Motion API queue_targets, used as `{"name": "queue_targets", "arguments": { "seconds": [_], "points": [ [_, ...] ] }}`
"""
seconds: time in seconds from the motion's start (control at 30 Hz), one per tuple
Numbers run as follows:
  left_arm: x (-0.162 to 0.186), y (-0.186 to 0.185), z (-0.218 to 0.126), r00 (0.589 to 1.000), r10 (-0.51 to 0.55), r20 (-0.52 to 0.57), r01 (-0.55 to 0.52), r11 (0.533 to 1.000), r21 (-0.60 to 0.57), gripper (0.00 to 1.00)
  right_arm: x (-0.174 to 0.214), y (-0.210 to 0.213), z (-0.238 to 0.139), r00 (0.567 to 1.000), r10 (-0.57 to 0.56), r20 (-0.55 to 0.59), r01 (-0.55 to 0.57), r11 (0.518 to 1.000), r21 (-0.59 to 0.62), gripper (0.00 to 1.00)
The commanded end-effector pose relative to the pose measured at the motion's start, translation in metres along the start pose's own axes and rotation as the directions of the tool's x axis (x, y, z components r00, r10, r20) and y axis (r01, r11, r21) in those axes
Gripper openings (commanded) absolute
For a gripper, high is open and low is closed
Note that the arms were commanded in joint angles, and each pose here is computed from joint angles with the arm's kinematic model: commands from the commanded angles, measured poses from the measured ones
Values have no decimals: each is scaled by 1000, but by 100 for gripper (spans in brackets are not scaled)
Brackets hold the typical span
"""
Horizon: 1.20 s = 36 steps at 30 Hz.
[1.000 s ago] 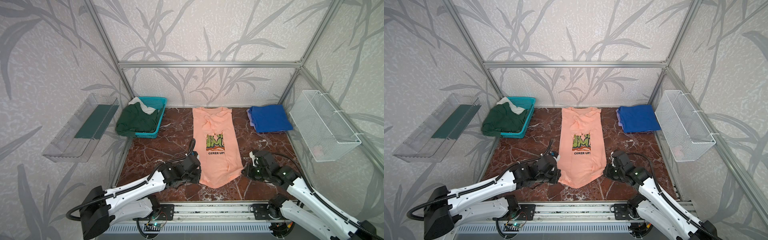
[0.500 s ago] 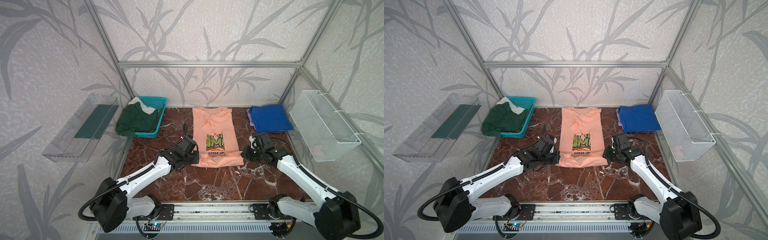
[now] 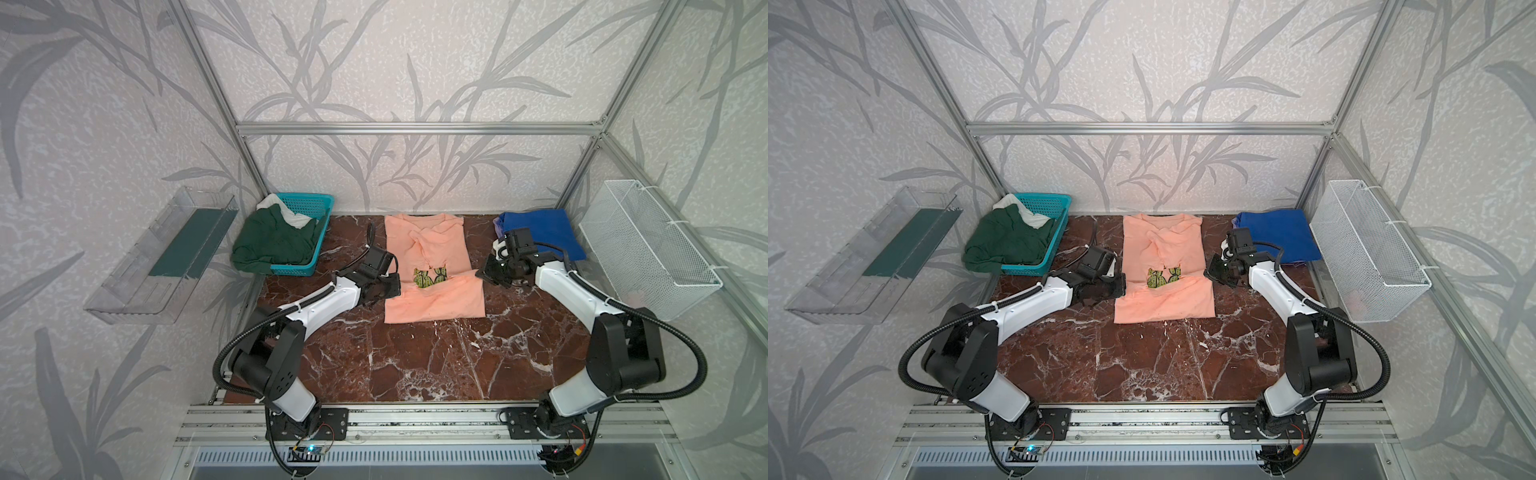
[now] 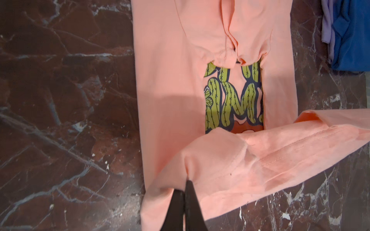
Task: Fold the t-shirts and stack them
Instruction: 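Lift the near hem with both grippers and fold it away toward the collar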
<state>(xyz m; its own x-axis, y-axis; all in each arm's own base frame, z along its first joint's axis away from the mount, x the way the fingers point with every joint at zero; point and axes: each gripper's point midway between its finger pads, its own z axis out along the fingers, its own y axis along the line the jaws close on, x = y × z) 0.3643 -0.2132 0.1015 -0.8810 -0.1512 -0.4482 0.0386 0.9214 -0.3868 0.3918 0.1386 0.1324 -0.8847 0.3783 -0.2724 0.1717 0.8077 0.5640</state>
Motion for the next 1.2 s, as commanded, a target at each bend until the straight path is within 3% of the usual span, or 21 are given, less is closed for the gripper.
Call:
{"name": "queue_targets", "arguments": {
  "seconds": [0.0,0.5,0.53,0.57,0.6,0.63,0.7,0.8,0.87,0.93,1.17],
  "points": [
    [-24,-13,2,1000,16,22,-18,998,56,0,-10,12,6,999,-25,-36,24,999,-34,0],
    [-75,-5,42,997,-78,-15,80,987,136,0,-35,-7,60,991,31,-129,-29,999,16,0],
    [-77,-4,46,996,-82,-22,84,986,146,16,-37,-10,61,991,36,-133,-33,999,23,3],
    [-77,-3,49,996,-89,-27,92,984,150,30,-38,-11,62,990,37,-137,-34,999,24,18],
    [-77,-1,53,995,-97,-28,100,984,150,42,-39,-14,61,989,42,-139,-39,999,25,41],
    [-78,2,54,994,-103,-25,106,983,151,49,-40,-16,60,989,49,-138,-46,999,25,58],
    [-77,6,54,993,-117,-19,118,981,152,65,-41,-20,56,990,55,-131,-52,998,23,75],
    [-78,13,44,993,-116,17,113,985,132,76,-42,-26,44,993,53,-103,-51,998,22,91],
    [-78,19,34,993,-111,45,106,989,106,87,-40,-28,37,995,51,-87,-49,999,23,98],
    [-77,24,23,992,-105,73,99,992,80,99,-36,-29,30,996,42,-81,-41,999,19,99],
    [-60,38,-5,990,-89,107,86,996,30,99,3,-47,20,992,59,-112,-55,998,39,99]
  ]
}}
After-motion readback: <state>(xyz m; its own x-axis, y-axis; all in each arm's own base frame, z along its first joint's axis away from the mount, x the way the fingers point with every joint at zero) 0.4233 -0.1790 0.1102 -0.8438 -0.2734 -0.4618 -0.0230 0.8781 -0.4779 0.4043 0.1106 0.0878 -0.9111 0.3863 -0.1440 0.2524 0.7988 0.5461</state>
